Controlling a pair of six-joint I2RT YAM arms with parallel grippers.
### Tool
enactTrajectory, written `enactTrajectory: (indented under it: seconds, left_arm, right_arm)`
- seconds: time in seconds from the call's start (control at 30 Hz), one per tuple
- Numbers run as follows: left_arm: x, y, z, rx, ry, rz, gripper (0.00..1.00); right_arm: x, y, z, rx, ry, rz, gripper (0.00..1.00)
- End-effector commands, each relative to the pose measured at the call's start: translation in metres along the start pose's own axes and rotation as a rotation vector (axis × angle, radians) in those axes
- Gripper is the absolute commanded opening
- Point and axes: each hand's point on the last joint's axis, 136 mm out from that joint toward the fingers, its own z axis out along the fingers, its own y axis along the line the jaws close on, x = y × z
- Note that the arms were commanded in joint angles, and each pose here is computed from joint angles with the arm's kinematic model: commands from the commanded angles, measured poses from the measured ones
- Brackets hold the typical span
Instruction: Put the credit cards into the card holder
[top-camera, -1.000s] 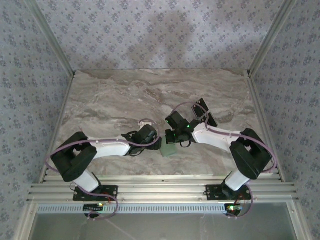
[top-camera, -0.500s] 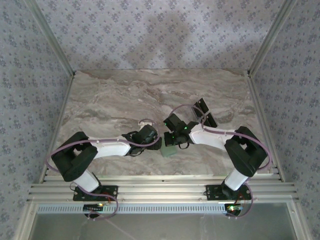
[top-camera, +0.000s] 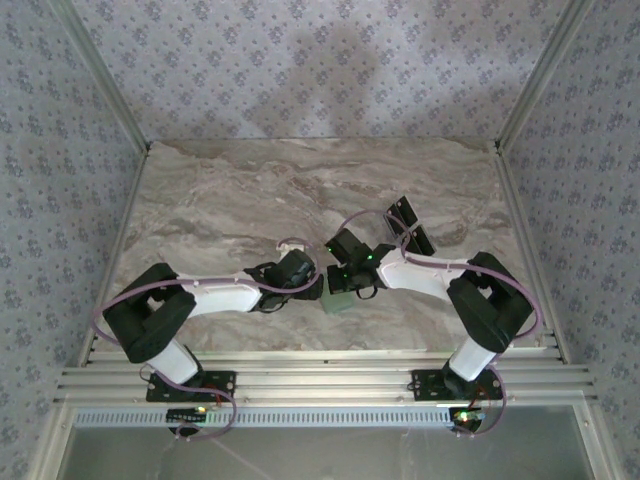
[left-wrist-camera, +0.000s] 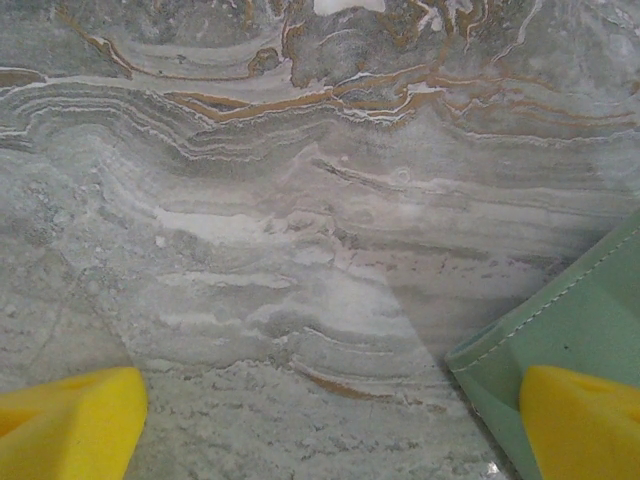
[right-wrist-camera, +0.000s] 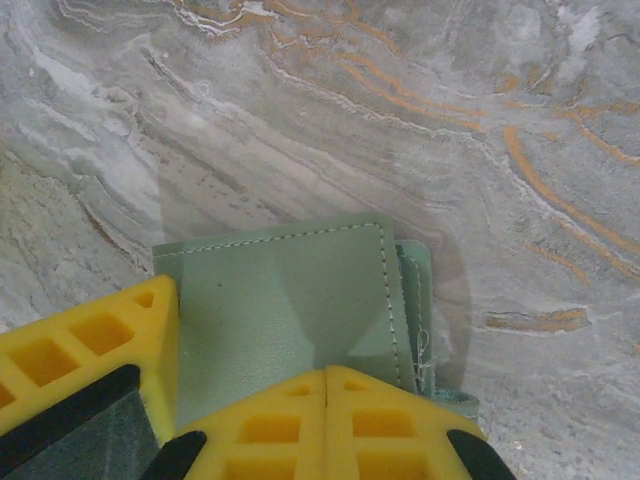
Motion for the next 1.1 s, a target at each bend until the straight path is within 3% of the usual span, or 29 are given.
enactTrajectory:
  seconds: [0.0,1.07]
  left_arm:
    - [0.007,-0.004,0.010,0.019,0.036,-0.008,0.96]
    - [0.008,-0.003,0.010,0.016,0.038,-0.006,0.96]
  right_arm:
    - [-0.004,0.008,-0.012,-0.016,-0.018,-0.002,0.00]
    - [0.023,0.003,0.012,-0.002,0.054,0.009,0.00]
